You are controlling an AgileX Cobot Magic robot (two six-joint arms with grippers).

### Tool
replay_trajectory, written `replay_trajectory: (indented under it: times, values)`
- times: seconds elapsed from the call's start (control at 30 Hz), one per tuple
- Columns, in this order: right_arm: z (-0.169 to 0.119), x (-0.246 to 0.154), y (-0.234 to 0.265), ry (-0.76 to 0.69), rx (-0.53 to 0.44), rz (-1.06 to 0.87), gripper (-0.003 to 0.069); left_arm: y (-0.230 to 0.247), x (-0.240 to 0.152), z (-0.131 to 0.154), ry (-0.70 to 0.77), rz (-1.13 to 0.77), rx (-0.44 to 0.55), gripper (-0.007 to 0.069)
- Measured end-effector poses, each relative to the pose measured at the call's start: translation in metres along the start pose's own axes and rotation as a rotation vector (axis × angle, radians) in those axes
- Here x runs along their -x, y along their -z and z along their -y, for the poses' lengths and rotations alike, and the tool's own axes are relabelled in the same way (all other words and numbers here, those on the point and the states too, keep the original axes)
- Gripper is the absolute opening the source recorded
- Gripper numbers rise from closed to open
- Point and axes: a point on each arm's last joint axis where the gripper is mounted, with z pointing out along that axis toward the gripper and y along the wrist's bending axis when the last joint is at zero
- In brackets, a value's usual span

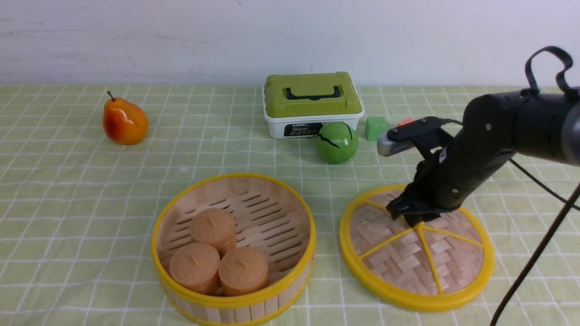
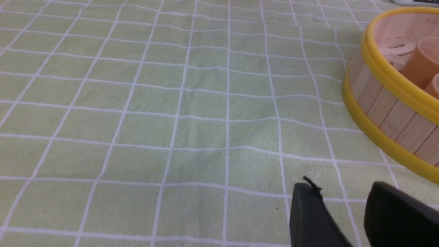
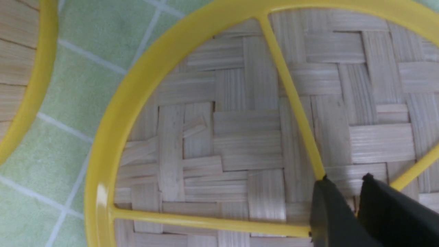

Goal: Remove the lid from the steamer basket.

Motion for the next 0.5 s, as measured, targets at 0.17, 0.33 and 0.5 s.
replay_trajectory:
  times: [0.17, 0.33, 0.5]
  values:
    - [0.000, 0.002, 0.000, -0.036, 0.002, -0.004, 0.0229, 0.000, 0.000, 0.000, 0.000, 0.000, 0.000, 0.0239]
    - [-0.004, 0.005, 0.044, -0.019, 0.009, -0.040, 0.0424, 0.000, 0.000, 0.000, 0.000, 0.000, 0.000, 0.0239]
    - [-0.010, -0.010, 0.128, 0.040, -0.015, 0.033, 0.0485, 0.000, 0.000, 0.000, 0.000, 0.000, 0.000, 0.0239]
